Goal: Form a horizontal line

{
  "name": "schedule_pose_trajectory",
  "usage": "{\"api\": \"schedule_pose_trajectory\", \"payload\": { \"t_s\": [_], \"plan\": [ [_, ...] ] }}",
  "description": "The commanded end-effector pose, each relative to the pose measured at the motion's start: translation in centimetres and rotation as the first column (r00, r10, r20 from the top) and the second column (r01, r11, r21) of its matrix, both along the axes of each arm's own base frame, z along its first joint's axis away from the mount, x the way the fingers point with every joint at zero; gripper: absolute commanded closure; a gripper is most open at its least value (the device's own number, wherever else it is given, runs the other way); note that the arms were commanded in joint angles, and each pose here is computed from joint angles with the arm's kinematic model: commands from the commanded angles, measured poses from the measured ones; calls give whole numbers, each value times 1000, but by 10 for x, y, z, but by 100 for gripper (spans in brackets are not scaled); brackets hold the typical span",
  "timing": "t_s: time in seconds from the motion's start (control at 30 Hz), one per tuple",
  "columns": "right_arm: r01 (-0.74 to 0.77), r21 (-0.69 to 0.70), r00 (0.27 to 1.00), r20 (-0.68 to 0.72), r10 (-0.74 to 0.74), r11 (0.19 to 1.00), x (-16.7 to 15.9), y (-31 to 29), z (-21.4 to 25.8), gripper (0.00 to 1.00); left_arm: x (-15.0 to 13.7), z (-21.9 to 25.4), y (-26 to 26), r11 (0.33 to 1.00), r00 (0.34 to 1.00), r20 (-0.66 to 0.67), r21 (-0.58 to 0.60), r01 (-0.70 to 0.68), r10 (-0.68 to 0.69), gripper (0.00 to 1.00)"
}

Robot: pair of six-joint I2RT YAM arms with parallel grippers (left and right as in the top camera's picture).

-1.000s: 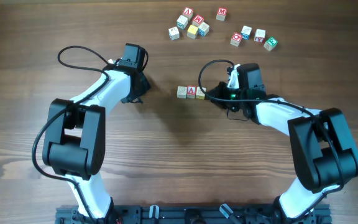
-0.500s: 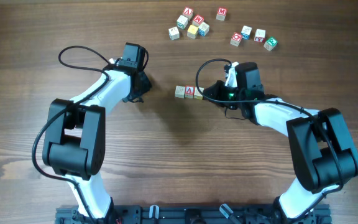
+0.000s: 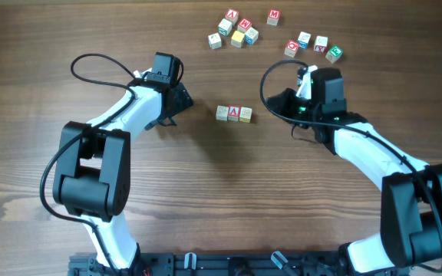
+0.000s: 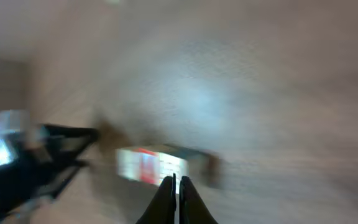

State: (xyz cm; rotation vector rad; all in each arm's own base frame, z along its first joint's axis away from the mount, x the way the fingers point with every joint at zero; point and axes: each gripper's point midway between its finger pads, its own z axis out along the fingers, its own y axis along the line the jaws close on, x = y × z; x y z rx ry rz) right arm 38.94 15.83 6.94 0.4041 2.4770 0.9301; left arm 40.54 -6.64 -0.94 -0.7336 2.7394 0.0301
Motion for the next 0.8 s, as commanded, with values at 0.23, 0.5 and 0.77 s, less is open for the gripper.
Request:
{"api": "schedule_pose_trajectory", "payload": {
  "t_s": [0.23, 0.5, 0.77],
  "plan": [
    [54, -137, 993, -100, -68, 989, -7, -3, -51, 95, -99, -90, 5, 995, 924, -374, -84, 55, -82, 0],
    [74, -124, 990, -111, -88, 989, -7, -3, -51, 95, -66, 46, 1, 985, 985, -73, -91, 150, -157, 0],
    [139, -91, 968, -199, -155, 986, -10, -2, -70, 95, -40, 116, -6, 974, 963, 196, -96, 207, -185, 63]
  ]
}}
